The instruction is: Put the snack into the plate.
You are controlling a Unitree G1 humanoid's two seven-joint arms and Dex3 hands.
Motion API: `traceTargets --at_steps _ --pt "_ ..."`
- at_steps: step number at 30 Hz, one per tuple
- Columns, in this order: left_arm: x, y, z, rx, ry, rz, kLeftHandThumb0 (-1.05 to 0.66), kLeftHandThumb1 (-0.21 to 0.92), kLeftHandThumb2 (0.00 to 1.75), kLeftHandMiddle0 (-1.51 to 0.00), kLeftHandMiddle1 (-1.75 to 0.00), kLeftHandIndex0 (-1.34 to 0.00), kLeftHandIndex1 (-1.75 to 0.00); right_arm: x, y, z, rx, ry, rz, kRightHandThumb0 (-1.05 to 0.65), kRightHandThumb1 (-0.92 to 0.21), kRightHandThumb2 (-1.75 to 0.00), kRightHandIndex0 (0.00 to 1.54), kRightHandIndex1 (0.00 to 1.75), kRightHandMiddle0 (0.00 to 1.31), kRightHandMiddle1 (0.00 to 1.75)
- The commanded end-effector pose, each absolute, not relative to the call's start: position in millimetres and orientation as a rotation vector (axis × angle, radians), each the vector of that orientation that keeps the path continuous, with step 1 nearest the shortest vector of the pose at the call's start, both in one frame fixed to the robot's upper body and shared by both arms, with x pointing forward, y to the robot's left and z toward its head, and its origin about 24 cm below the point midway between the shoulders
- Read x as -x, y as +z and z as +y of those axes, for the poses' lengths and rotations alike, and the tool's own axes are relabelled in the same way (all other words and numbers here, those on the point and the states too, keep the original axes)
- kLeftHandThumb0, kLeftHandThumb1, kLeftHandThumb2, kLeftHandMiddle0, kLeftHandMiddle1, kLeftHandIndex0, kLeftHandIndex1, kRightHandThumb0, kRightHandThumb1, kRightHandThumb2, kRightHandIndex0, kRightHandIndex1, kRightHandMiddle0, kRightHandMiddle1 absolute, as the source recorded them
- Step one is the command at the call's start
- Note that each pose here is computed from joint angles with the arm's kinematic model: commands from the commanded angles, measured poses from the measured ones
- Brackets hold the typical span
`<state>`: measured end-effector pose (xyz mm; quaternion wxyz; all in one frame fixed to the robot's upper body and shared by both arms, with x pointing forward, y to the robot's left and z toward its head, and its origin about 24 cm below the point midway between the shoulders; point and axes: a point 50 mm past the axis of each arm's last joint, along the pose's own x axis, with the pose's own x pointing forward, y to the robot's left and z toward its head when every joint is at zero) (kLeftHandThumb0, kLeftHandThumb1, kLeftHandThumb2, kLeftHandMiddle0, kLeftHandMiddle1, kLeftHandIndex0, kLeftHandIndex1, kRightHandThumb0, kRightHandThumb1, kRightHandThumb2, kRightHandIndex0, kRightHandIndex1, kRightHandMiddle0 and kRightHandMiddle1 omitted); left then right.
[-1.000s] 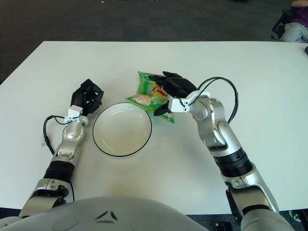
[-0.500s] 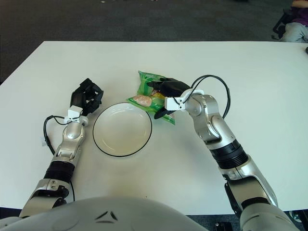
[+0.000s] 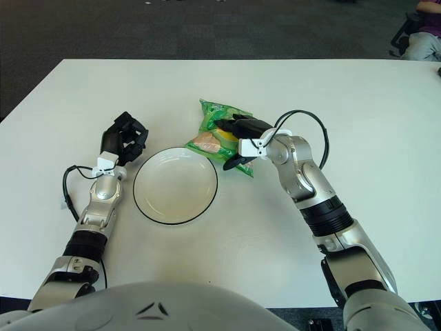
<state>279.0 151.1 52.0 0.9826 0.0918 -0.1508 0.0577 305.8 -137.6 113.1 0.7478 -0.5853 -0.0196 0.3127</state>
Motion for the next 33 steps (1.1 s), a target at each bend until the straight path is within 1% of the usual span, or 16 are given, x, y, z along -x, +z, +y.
traceTargets --at_steps 1,7,13,15,18,19,20,21,22,24,26,27,29,30,31,33 --pt "-274 41 152 -0.194 0.119 -0.27 -0.3 0.92 0.28 -0.96 -1.75 -0.76 -1.75 -308 93 -146 1.306 0.72 0.05 -0.65 -0.84 -0.01 0.0 0.0 0.28 0.05" --pt "-274 41 152 -0.194 0.12 -0.271 -0.3 0.92 0.28 -0.96 -1.75 -0.76 -1.75 -311 85 -152 1.341 0.722 0.064 -0.65 -0.85 -0.01 0.01 0.0 0.35 0.07" --pt "-274 41 152 -0.193 0.12 -0.273 -0.3 0.92 0.28 -0.96 -1.75 -0.76 -1.75 -307 80 -157 1.361 0.666 0.034 -0.64 -0.87 0.0 0.05 0.01 0.58 0.09" --pt "-274 41 152 -0.193 0.12 -0.274 -0.3 0.92 0.28 -0.96 -1.75 -0.76 -1.75 -306 77 -159 1.376 0.617 0.02 -0.62 -0.88 0.0 0.1 0.02 0.67 0.11" --pt "-274 41 152 -0.192 0.12 -0.275 -0.3 0.92 0.28 -0.96 -1.75 -0.76 -1.75 -304 70 -161 1.434 0.482 -0.001 -0.55 -0.9 0.0 0.27 0.03 0.79 0.16" --pt "-274 41 152 -0.192 0.12 -0.275 -0.3 0.92 0.28 -0.96 -1.75 -0.76 -1.75 -304 68 -161 1.457 0.439 -0.011 -0.49 -0.91 -0.04 0.43 0.09 0.74 0.55" --pt "-274 41 152 -0.192 0.12 -0.276 -0.3 0.92 0.28 -0.96 -1.75 -0.76 -1.75 -303 66 -161 1.472 0.411 -0.018 -0.45 -0.91 -0.06 0.49 0.21 0.7 0.81" --pt "-274 41 152 -0.192 0.12 -0.276 -0.3 0.92 0.28 -0.96 -1.75 -0.76 -1.75 -304 63 -162 1.499 0.371 -0.031 -0.43 -0.92 -0.07 0.5 0.28 0.69 0.9" --pt "-274 41 152 -0.191 0.12 -0.276 -0.3 0.92 0.28 -0.96 -1.75 -0.76 -1.75 -304 60 -163 1.516 0.346 -0.041 -0.41 -0.92 -0.08 0.47 0.5 0.67 1.03" --pt "-274 41 152 -0.191 0.12 -0.277 -0.29 0.92 0.28 -0.96 -1.75 -0.76 -1.75 -304 55 -163 1.525 0.292 -0.058 -0.4 -0.92 -0.09 0.42 0.79 0.67 1.14" --pt "-274 41 152 -0.191 0.119 -0.279 -0.29 0.92 0.28 -0.96 -1.75 -0.75 -1.75 -306 52 -165 1.539 0.262 -0.067 -0.39 -0.92 -0.09 0.31 1.24 0.66 1.21" --pt "-274 41 152 -0.191 0.119 -0.279 -0.29 0.92 0.28 -0.96 -1.75 -0.75 -1.75 -307 51 -165 1.547 0.253 -0.071 -0.31 -0.88 -0.19 0.31 1.3 0.65 1.25" --pt "-274 41 152 -0.191 0.119 -0.28 -0.29 0.92 0.28 -0.96 -1.75 -0.75 -1.75 -308 50 -168 1.557 0.235 -0.089 -0.13 -0.7 -0.62 0.31 1.49 0.58 1.45" --pt "-274 41 152 -0.191 0.119 -0.28 -0.29 0.92 0.28 -0.96 -1.75 -0.75 -1.75 -308 50 -168 1.558 0.231 -0.094 -0.08 -0.63 -0.78 0.3 1.56 0.55 1.54" --pt "-274 41 152 -0.191 0.119 -0.281 -0.29 0.92 0.28 -0.96 -1.75 -0.75 -1.75 -308 50 -169 1.543 0.224 -0.109 -0.07 -0.61 -0.83 0.3 1.58 0.53 1.58" --pt "-274 41 152 -0.191 0.119 -0.281 -0.29 0.92 0.28 -0.96 -1.75 -0.75 -1.75 -306 50 -172 1.476 0.206 -0.148 -0.03 -0.54 -0.94 0.41 1.54 0.49 1.66"
